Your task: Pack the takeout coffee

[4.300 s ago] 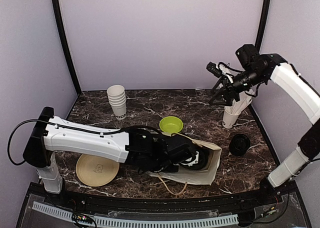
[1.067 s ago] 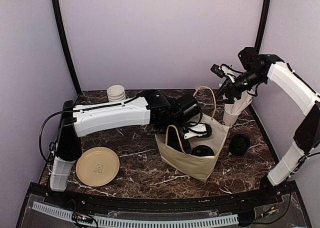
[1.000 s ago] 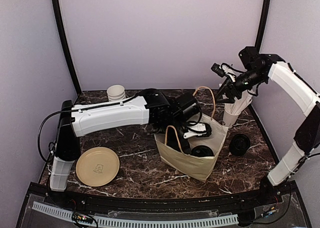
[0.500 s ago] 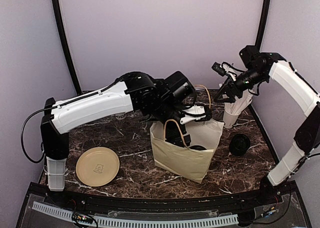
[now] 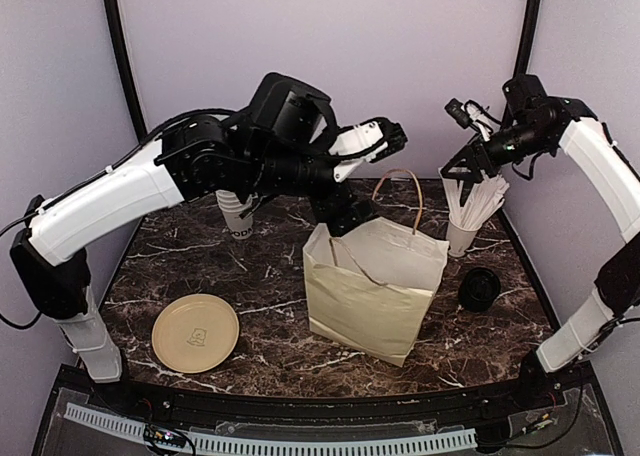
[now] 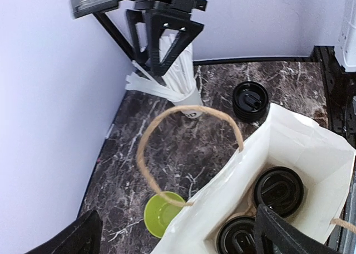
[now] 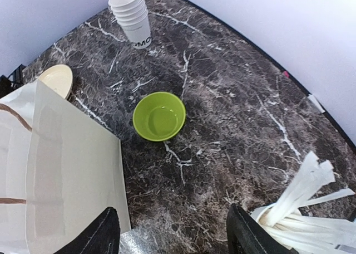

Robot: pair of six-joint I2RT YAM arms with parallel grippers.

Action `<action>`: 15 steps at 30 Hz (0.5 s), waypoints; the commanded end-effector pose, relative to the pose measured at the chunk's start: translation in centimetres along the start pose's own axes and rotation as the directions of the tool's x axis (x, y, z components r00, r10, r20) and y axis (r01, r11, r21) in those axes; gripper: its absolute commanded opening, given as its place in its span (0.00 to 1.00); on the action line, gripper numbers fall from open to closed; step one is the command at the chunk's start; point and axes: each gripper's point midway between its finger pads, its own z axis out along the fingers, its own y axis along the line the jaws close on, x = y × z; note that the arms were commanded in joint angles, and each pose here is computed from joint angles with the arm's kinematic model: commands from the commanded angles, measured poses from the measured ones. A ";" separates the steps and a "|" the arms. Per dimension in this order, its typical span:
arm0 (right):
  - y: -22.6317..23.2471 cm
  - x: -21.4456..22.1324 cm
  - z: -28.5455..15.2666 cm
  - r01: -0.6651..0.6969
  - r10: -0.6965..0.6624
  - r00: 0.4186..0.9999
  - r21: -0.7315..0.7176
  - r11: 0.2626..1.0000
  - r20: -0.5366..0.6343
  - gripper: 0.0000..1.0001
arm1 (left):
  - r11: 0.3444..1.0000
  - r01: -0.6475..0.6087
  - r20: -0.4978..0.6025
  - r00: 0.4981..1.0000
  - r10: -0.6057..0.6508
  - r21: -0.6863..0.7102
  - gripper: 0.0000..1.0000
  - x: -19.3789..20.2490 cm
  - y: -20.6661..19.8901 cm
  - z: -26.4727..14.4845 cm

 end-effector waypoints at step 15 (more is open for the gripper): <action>-7.6 8.4 0.2 -0.276 0.280 0.960 0.217 0.937 0.013 0.62 | 0.727 0.433 0.313 0.899 -0.306 -0.533 0.99 7.2 11.3 -13.4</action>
